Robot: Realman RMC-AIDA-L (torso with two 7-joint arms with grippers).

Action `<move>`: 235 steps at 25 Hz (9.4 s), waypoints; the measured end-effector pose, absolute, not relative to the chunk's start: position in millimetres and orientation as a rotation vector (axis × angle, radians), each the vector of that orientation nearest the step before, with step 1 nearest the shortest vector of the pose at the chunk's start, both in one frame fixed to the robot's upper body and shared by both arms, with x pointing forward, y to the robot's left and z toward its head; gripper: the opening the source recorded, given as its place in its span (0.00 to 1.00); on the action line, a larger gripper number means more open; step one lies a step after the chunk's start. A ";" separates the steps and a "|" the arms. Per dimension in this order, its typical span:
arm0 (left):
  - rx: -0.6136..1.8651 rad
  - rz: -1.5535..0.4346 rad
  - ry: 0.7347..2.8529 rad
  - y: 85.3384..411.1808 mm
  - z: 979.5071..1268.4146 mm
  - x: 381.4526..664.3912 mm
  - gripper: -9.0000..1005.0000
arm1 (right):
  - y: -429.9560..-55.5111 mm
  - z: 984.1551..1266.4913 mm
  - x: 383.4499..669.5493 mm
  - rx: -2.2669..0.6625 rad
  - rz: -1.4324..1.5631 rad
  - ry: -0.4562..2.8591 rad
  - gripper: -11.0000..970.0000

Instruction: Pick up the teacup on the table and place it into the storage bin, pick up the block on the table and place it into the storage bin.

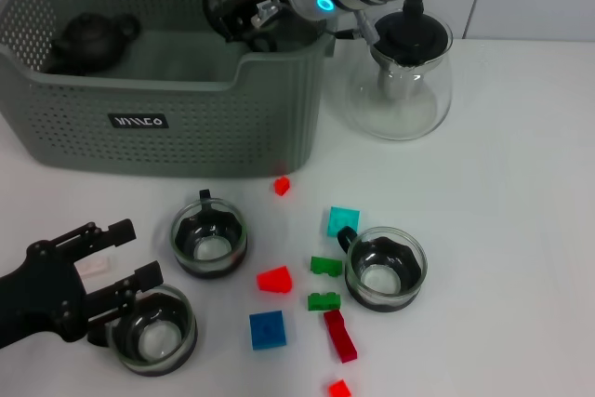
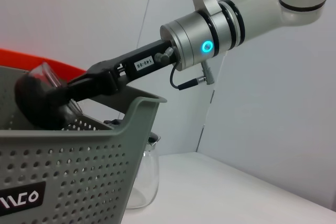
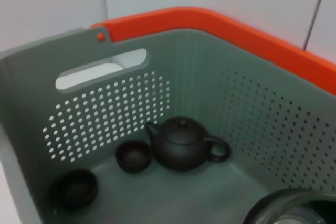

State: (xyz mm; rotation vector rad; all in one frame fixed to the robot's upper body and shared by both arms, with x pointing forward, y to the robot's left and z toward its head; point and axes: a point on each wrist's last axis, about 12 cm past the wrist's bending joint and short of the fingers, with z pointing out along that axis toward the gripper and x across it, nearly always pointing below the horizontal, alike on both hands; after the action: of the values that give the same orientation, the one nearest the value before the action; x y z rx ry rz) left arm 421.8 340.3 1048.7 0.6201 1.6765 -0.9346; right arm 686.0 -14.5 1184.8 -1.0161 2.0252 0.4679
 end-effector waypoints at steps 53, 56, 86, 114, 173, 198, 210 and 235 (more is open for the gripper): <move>0.606 -0.879 1.699 345.8 1048.8 430.0 0.72 | -127.5 1197.1 557.9 -2.004 0.386 2.079 0.54; 0.601 -0.875 1.701 346.4 1048.3 429.2 0.72 | -119.7 1185.2 557.9 -2.041 0.353 2.093 0.54; 0.593 -0.874 1.703 345.2 1047.6 430.4 0.72 | -109.7 1123.3 558.8 -2.051 0.311 2.127 0.21; 0.587 -0.887 1.698 340.5 1045.9 429.8 0.72 | -48.9 1265.1 652.9 -1.051 0.760 1.655 0.07; 0.558 -0.895 1.712 337.6 1040.6 427.6 0.72 | -138.1 1245.9 642.3 -0.681 0.868 1.510 0.54; 0.750 -1.017 2.330 347.2 1113.5 468.4 0.72 | -279.1 1134.6 529.9 -1.142 0.898 1.798 0.54; 0.734 -0.599 2.794 303.4 1141.0 522.9 0.70 | -274.1 1120.4 538.4 -1.155 0.927 1.874 0.54; 0.653 -0.390 2.961 275.0 1117.3 537.4 0.44 | -281.3 1116.7 537.2 -1.139 0.918 1.909 0.54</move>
State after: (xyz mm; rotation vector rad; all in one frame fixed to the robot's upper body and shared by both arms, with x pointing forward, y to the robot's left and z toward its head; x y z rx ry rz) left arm 537.4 275.0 1117.3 0.6529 2.9611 -0.3896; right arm 537.2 -281.3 1116.7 -1.1394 1.9091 0.9176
